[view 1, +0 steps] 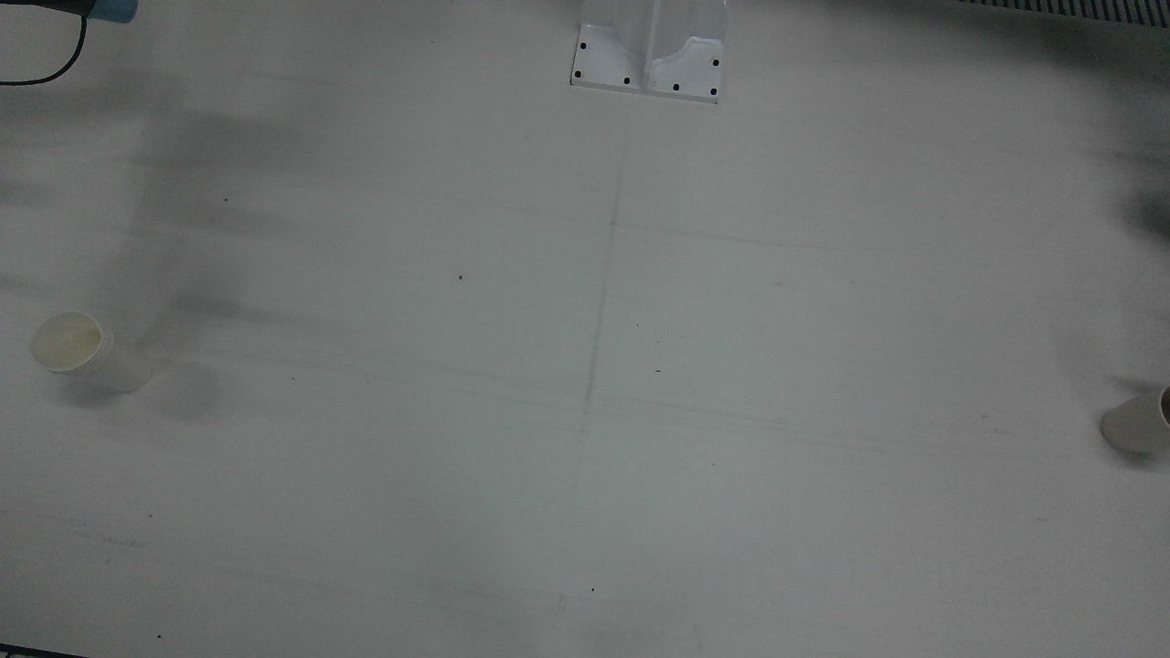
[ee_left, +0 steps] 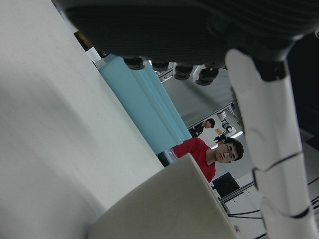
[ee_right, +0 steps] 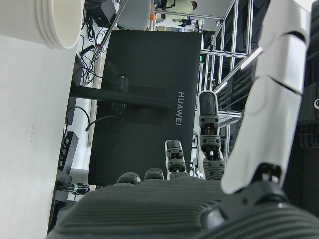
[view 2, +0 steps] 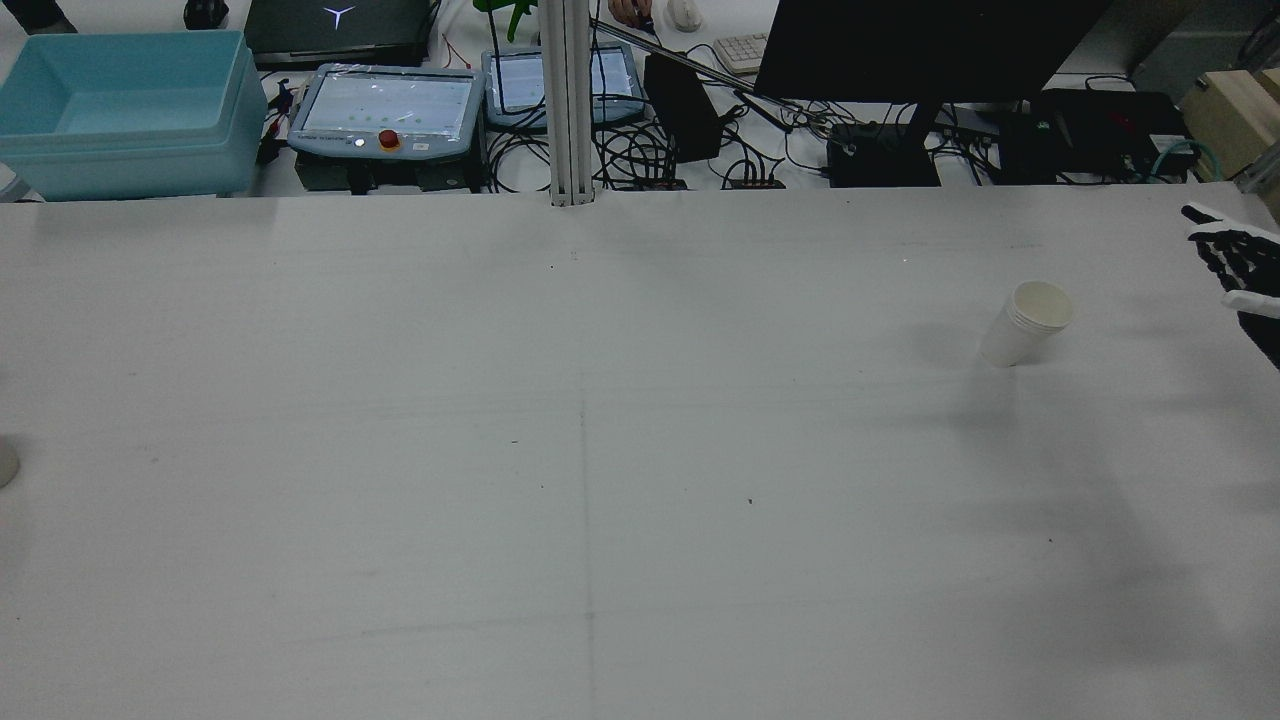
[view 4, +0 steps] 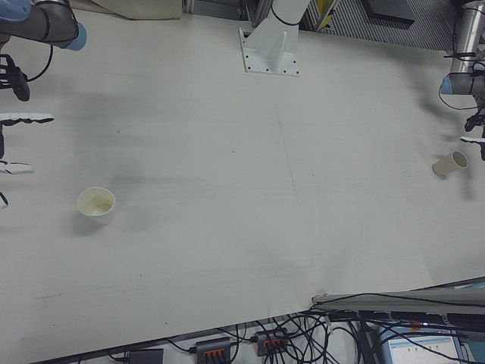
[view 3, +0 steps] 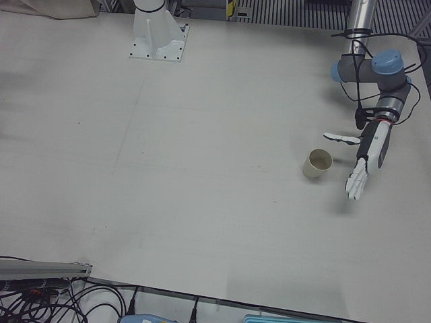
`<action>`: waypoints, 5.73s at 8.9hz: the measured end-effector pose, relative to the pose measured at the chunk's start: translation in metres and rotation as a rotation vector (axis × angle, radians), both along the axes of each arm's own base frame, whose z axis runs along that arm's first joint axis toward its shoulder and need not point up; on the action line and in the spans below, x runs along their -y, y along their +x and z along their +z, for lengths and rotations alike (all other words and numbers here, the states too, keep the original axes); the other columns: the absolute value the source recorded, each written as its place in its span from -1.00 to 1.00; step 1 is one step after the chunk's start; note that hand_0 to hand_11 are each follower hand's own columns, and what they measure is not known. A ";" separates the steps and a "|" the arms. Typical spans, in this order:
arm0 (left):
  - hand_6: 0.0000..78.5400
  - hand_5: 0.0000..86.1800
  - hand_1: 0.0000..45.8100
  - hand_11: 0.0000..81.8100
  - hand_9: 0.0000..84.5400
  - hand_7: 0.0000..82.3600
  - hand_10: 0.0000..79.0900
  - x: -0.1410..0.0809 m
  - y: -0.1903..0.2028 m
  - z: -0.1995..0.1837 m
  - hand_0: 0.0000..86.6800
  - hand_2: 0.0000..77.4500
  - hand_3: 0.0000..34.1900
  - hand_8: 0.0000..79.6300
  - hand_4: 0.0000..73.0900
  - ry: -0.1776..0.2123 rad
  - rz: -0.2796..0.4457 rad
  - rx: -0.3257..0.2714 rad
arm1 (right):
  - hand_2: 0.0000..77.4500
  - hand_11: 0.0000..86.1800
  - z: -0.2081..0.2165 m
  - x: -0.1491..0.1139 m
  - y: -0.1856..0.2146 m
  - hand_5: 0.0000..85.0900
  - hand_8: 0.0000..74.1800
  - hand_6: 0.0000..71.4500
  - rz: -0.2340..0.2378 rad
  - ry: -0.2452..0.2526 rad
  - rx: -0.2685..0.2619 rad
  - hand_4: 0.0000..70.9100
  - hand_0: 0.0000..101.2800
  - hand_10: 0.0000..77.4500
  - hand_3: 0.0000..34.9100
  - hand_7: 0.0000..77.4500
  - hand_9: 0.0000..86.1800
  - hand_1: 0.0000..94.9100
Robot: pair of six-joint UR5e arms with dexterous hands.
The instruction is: Pour water
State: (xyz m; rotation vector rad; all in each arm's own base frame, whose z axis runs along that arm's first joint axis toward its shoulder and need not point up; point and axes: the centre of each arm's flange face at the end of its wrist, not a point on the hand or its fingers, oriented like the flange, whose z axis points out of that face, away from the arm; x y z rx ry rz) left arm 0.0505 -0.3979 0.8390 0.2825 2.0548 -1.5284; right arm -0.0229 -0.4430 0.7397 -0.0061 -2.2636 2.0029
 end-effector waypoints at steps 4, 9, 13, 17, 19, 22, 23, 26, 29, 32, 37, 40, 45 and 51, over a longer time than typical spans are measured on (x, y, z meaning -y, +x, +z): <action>-0.90 -0.99 -0.33 -0.97 -0.97 -0.88 -0.97 0.000 0.025 -0.003 0.22 -0.97 -1.00 -0.99 -0.61 0.015 0.049 0.050 | -0.86 -0.99 0.004 -0.006 0.003 -0.45 -0.97 -0.74 0.000 -0.009 -0.005 -0.40 0.06 -0.99 -1.00 -0.58 -0.95 -0.63; -0.88 -0.95 -0.33 -0.93 -0.97 -0.87 -0.97 0.017 0.058 -0.014 0.20 -0.96 -1.00 -0.99 -0.52 0.036 0.083 0.057 | -0.87 -0.99 0.008 -0.011 0.006 -0.47 -0.99 -0.80 0.001 -0.016 -0.008 -0.51 0.06 -0.99 -1.00 -0.69 -0.96 -0.67; -0.71 -0.35 -0.38 -0.87 -0.97 -0.70 -0.94 0.021 0.060 -0.018 0.27 -0.75 -1.00 -0.95 0.21 0.026 0.074 0.031 | -0.93 -0.99 0.011 -0.015 0.008 -0.47 -0.99 -0.80 0.002 -0.018 -0.008 -0.55 0.05 -0.99 -1.00 -0.66 -0.96 -0.64; -0.39 -0.24 0.17 -0.71 -0.77 -0.48 -0.82 0.023 0.058 -0.019 0.90 -0.66 -1.00 -0.73 0.45 -0.029 0.062 -0.048 | -0.89 -0.99 0.011 -0.016 0.011 -0.47 -0.99 -0.80 0.008 -0.013 0.001 -0.55 0.05 -0.99 -1.00 -0.66 -0.96 -0.64; -0.39 -0.24 0.21 -0.72 -0.73 -0.48 -0.82 0.029 0.061 -0.033 0.87 -0.61 -1.00 -0.73 0.45 -0.066 0.067 -0.095 | -0.89 -0.99 0.010 -0.015 0.019 -0.47 -0.99 -0.80 0.014 -0.006 0.007 -0.55 0.04 -0.99 -1.00 -0.66 -0.96 -0.64; -0.44 -0.22 0.10 -0.71 -0.74 -0.47 -0.82 0.042 0.071 -0.089 0.84 -0.41 -1.00 -0.75 0.45 -0.121 0.087 -0.185 | -0.76 -0.99 0.028 -0.007 0.018 -0.46 -0.99 -0.74 -0.036 -0.016 -0.098 -0.49 0.05 -0.99 -1.00 -0.66 -0.96 -0.60; -0.50 -0.22 0.05 -0.73 -0.78 -0.50 -0.82 0.044 0.073 -0.103 0.66 -0.37 -1.00 -0.78 0.43 -0.137 0.093 -0.218 | -0.76 -0.99 0.044 0.007 0.009 -0.46 -0.99 -0.74 -0.048 -0.028 -0.150 -0.49 0.05 -0.99 -1.00 -0.66 -0.96 -0.60; -0.47 -0.22 0.05 -0.75 -0.78 -0.50 -0.85 0.045 0.074 -0.117 0.68 -0.37 -1.00 -0.78 0.43 -0.168 0.100 -0.263 | -0.79 -0.99 0.093 0.031 -0.015 -0.47 -0.99 -0.76 -0.073 -0.039 -0.250 -0.46 0.06 -0.99 -1.00 -0.70 -0.97 -0.62; -0.46 -0.22 0.02 -0.75 -0.78 -0.51 -0.85 0.045 0.074 -0.119 0.63 -0.34 -1.00 -0.78 0.43 -0.168 0.100 -0.267 | -0.93 -0.99 0.084 0.052 -0.060 -0.50 -0.99 -0.80 -0.127 0.009 -0.294 -0.66 0.06 -0.99 -1.00 -0.73 -0.97 -0.60; -0.46 -0.22 0.00 -0.75 -0.78 -0.56 -0.85 0.045 0.073 -0.116 0.54 -0.31 -1.00 -0.78 0.43 -0.166 0.091 -0.269 | -0.82 -0.99 0.062 0.068 -0.112 -0.45 -0.99 -0.80 -0.157 0.056 -0.312 -0.65 0.11 -0.99 -1.00 -0.76 -0.97 -0.56; -0.49 -0.22 0.00 -0.73 -0.79 -0.55 -0.85 0.043 0.070 -0.103 0.46 -0.31 -1.00 -0.78 0.43 -0.168 0.083 -0.272 | -0.82 -0.99 0.033 0.073 -0.200 -0.41 -0.99 -0.76 -0.160 0.098 -0.291 -0.63 0.14 -0.99 -1.00 -0.68 -0.97 -0.52; -0.49 -0.22 -0.05 -0.73 -0.78 -0.55 -0.85 0.042 0.069 -0.104 0.47 -0.28 -1.00 -0.78 0.43 -0.164 0.083 -0.277 | -0.32 -0.99 -0.016 0.076 -0.215 -0.19 -0.88 -0.56 -0.151 0.080 -0.317 -0.31 0.56 -0.99 -1.00 -0.32 -0.84 -0.29; -0.46 -0.22 -0.05 -0.73 -0.79 -0.55 -0.85 0.045 0.077 -0.156 0.60 -0.28 -1.00 -0.78 0.43 -0.177 0.112 -0.277 | 0.17 0.08 -0.097 0.072 -0.209 0.12 0.25 0.40 -0.152 0.086 -0.215 -0.08 0.59 0.08 -0.98 0.41 0.08 -0.43; -0.39 -0.19 -0.05 -0.72 -0.78 -0.52 -0.83 0.065 0.207 -0.363 0.85 -0.24 -1.00 -0.77 0.45 -0.086 0.375 -0.226 | 0.25 0.38 -0.354 0.066 -0.142 0.17 0.28 0.51 -0.089 0.051 -0.081 -0.03 0.59 0.04 -1.00 0.42 0.18 -0.48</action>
